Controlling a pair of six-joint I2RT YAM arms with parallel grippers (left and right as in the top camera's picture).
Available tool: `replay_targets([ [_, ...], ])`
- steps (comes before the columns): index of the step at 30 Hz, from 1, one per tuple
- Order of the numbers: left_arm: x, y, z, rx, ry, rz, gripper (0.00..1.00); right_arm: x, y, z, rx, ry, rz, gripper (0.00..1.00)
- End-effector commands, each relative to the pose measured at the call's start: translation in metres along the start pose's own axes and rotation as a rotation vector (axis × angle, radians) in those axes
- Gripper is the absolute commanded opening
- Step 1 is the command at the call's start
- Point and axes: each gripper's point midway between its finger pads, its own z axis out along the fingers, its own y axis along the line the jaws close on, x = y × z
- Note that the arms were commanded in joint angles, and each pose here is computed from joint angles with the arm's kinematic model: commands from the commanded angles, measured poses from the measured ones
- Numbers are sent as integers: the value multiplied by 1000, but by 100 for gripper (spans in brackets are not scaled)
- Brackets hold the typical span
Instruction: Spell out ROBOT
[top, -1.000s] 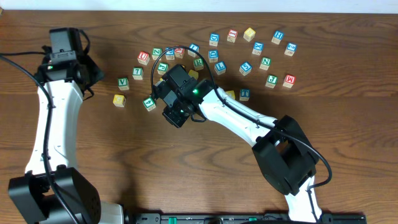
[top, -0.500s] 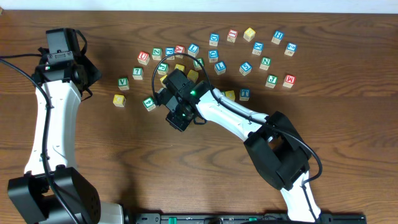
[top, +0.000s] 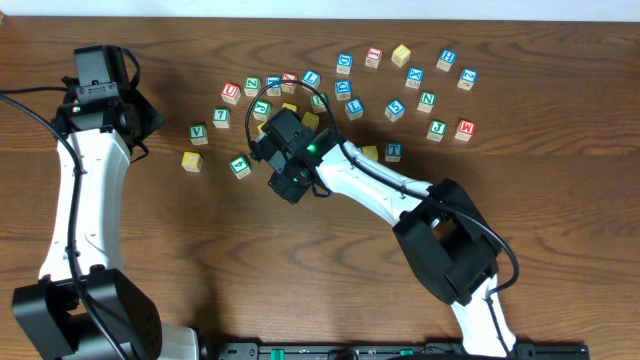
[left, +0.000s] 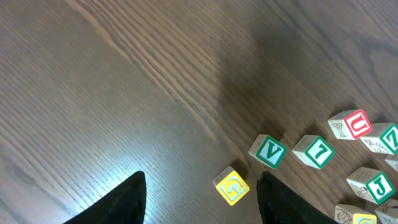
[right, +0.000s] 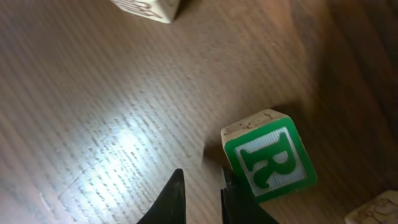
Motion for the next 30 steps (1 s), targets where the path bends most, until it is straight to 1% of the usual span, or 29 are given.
replay_targets([
  [1,5,5,9,-36,22,4,57,5,-18,2,31,13,53,14],
  [10,5,5,11,-37,25,5,57,8,-31,0,41,15,91,14],
  [15,5,5,11,-38,25,5,56,7,-30,1,39,10,94,14],
  [20,5,5,11,-38,25,5,56,0,-4,3,-39,-10,64,14],
  [24,5,5,11,-38,25,5,57,-10,11,5,-41,-41,23,17],
  [26,5,5,11,-38,25,5,57,-15,11,5,-33,-61,16,18],
  [30,5,5,11,-38,25,5,56,-29,-4,5,58,-116,50,20],
])
